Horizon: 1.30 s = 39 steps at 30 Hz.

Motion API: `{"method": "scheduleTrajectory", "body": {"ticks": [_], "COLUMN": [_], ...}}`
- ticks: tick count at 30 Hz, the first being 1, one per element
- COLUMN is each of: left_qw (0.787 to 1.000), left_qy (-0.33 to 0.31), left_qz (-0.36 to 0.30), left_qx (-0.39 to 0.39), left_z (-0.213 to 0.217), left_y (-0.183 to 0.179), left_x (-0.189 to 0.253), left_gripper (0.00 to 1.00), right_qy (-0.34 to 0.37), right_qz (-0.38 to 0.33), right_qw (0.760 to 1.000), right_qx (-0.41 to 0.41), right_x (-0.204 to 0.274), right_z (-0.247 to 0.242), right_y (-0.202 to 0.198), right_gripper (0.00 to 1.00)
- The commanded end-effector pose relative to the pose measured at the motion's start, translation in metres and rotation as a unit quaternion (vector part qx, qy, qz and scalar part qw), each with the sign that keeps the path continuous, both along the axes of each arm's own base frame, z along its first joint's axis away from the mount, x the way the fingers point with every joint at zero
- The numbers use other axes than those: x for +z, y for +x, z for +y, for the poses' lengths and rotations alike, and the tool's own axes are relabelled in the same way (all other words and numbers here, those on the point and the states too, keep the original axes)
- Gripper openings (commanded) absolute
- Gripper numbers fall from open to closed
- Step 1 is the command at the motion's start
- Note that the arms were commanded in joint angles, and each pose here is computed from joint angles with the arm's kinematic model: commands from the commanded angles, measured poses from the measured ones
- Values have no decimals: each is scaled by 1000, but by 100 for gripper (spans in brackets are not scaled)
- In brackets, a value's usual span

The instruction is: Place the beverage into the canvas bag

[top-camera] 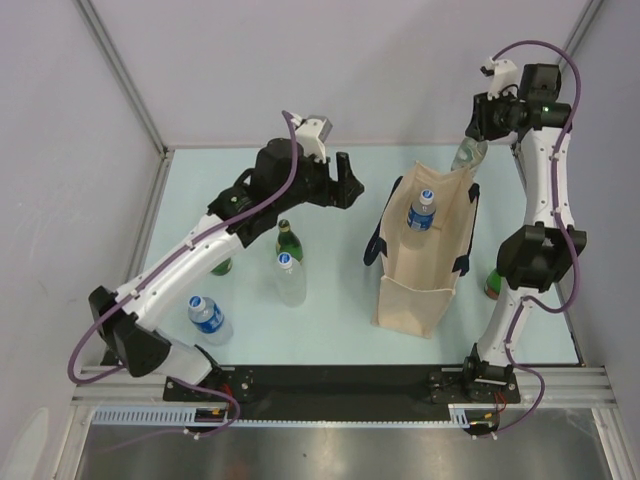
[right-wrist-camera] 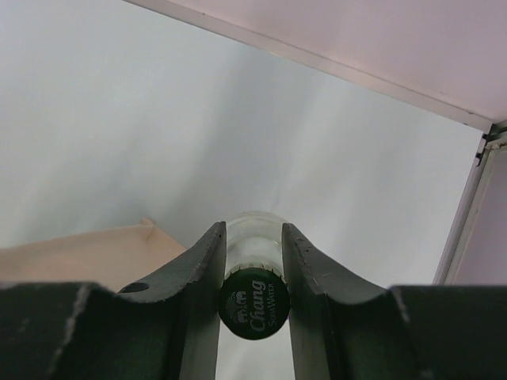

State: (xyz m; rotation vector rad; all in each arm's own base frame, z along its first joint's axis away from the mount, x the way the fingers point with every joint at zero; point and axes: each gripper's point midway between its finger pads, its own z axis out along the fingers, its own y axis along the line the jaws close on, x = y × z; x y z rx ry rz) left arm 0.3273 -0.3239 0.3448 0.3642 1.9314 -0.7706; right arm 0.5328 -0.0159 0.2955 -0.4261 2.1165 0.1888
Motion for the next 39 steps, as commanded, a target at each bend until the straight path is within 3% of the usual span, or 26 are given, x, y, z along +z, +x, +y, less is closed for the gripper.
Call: {"method": "scheduleTrajectory", "body": {"ticks": [1,15,23,34,39], "left_qw": [999,996,994,993,993], "left_qy": [-15,-19,-23,-31,-31], "left_qz": [-45,-69,-76,-74,-70], "left_qx": [24,60,72,91,95], "left_z": [26,69,81,95,97], "left_y": [-8,-34,-40,-49,-50], "left_x": [23,23,25,22,17], "left_gripper": [86,89,90,92,93], "right_qy": [-19,-29,-7,55,68], "right_qz": [-130,-235,-264,-154,-120], "right_qw": [991,971,961,960,961], "right_qx": [12,38,85,227,241], "right_x": [115,217,243,172,133], "right_z": [10,49,80,133,141], "right_y": [-33,-109,-149,-217,-226], "right_gripper": [0,0,0,0,0]}}
